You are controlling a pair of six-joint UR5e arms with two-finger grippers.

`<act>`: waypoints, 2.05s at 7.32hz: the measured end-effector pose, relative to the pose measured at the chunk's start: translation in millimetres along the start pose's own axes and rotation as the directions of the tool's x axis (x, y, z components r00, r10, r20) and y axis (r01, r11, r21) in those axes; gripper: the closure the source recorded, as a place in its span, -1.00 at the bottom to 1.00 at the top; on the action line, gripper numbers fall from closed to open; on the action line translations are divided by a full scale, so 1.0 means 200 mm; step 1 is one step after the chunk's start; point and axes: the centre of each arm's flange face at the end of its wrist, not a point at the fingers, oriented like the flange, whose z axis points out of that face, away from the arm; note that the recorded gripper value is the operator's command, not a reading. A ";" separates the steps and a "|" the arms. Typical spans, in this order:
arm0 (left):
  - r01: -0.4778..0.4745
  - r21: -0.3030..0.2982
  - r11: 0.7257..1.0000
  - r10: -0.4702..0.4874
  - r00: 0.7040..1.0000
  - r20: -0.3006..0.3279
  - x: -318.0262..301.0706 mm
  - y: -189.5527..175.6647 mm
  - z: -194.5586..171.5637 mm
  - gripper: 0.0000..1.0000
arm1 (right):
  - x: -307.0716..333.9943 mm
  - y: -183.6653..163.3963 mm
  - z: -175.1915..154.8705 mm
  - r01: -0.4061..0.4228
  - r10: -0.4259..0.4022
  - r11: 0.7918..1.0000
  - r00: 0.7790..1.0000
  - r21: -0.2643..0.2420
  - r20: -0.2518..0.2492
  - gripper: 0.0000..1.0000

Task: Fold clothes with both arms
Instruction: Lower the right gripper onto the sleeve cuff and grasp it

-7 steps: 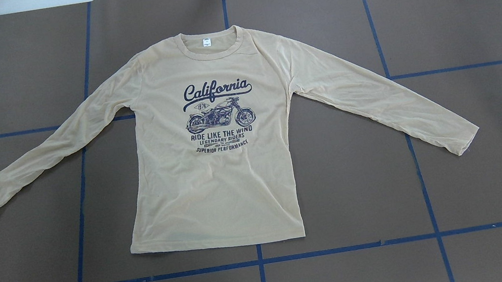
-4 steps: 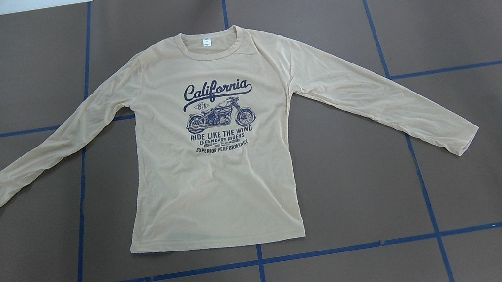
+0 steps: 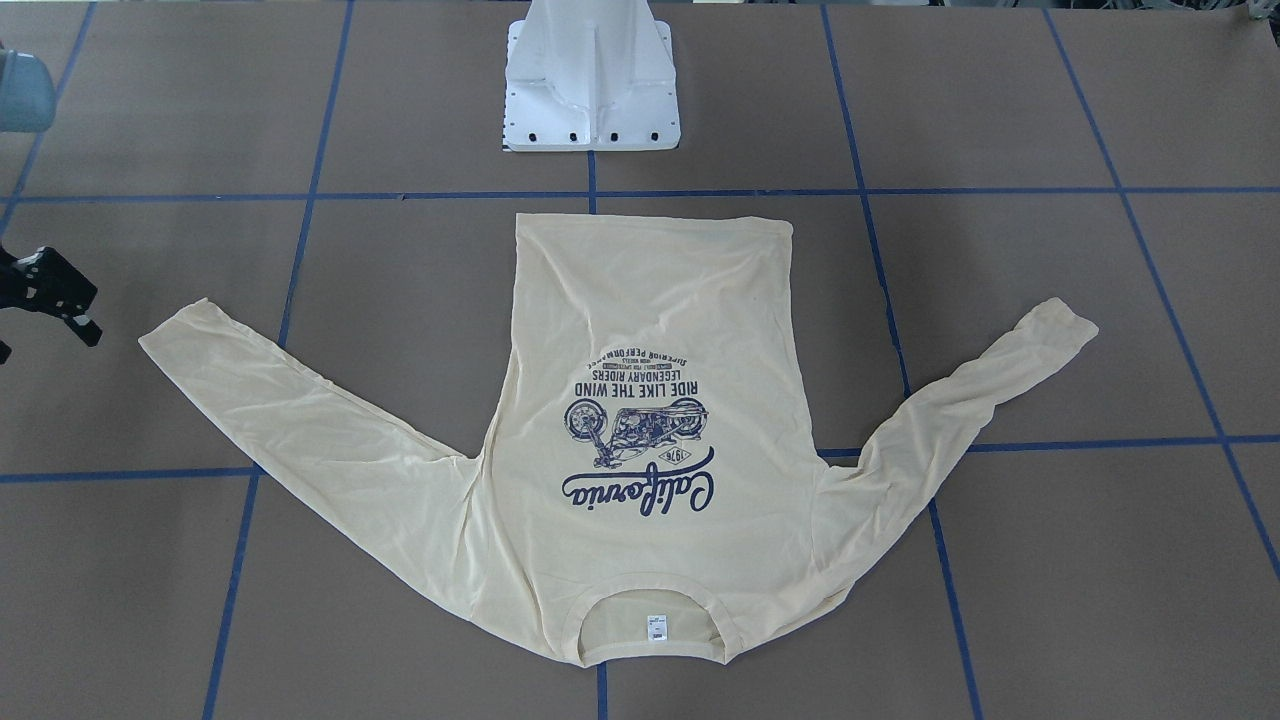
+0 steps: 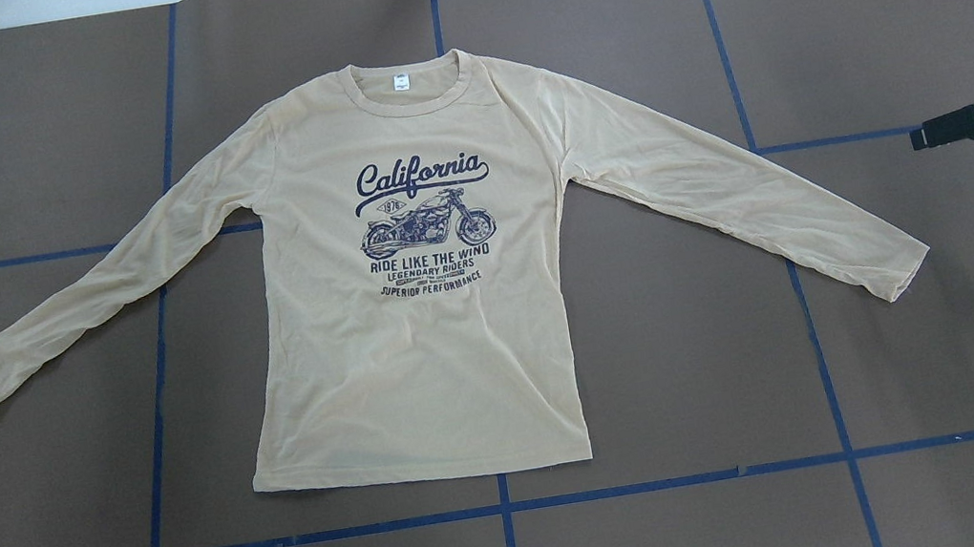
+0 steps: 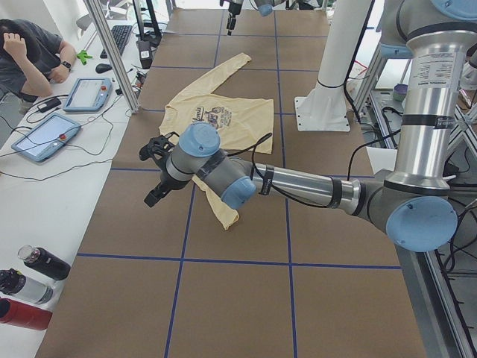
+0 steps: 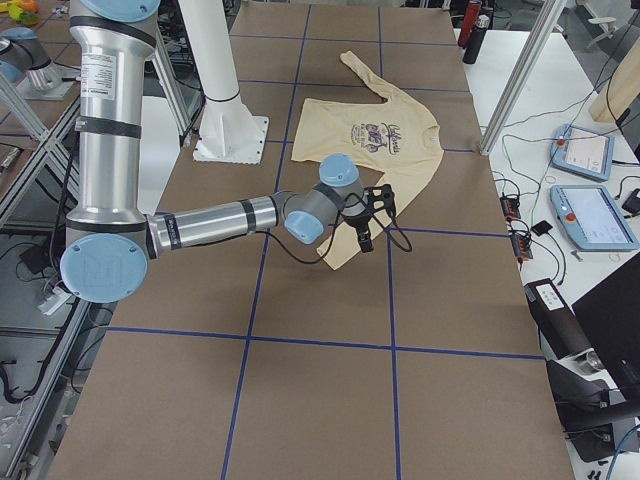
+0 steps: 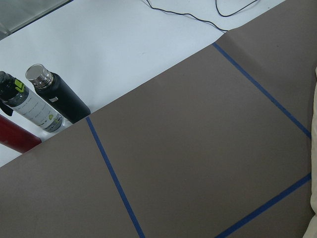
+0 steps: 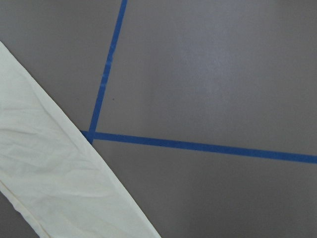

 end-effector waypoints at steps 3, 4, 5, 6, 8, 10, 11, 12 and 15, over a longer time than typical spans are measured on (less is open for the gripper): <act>0.002 -0.002 1.000 -0.002 1.000 -0.001 0.00 0.02 0.01 -1.00 | -0.04 0.31 0.24 0.021 -0.020 1.000 0.996 0.014 -0.085 -0.55; 0.002 -0.002 1.000 -0.002 1.000 -0.001 0.00 0.02 0.01 -1.00 | -0.01 0.37 0.31 0.038 -0.036 0.999 0.995 0.020 -0.089 -0.53; 0.003 -0.003 1.000 -0.003 1.000 -0.001 -0.01 0.02 0.01 -1.00 | 0.05 0.41 0.36 0.049 -0.047 0.998 0.996 0.030 -0.077 -0.38; 0.004 -0.004 1.000 -0.004 1.000 -0.001 -0.01 0.02 0.01 -1.00 | 0.08 0.44 0.39 0.050 -0.047 0.998 0.997 0.037 -0.067 -0.26; 0.009 -0.008 1.000 -0.009 1.000 -0.001 -0.01 0.03 0.02 -1.00 | 0.09 0.46 0.40 0.038 -0.036 0.998 0.998 0.040 -0.056 -0.05; 0.011 -0.011 1.000 -0.011 1.000 -0.002 -0.02 0.04 0.03 -1.00 | 0.10 0.50 0.40 0.042 -0.041 0.999 0.998 0.032 -0.050 -0.05; 0.012 -0.012 1.000 -0.012 1.000 -0.002 -0.02 0.04 0.03 -1.00 | 0.09 0.51 0.40 0.047 -0.045 0.999 0.998 0.028 -0.046 -0.05; 0.011 -0.013 1.000 -0.011 1.000 -0.001 -0.02 0.04 0.03 -1.00 | 0.09 0.52 0.41 0.050 -0.049 0.998 0.998 0.024 -0.043 0.05; 0.012 -0.014 1.000 -0.012 1.000 -0.001 -0.02 0.04 0.03 -1.00 | 0.08 0.55 0.43 0.058 -0.058 0.998 0.997 0.013 -0.043 0.46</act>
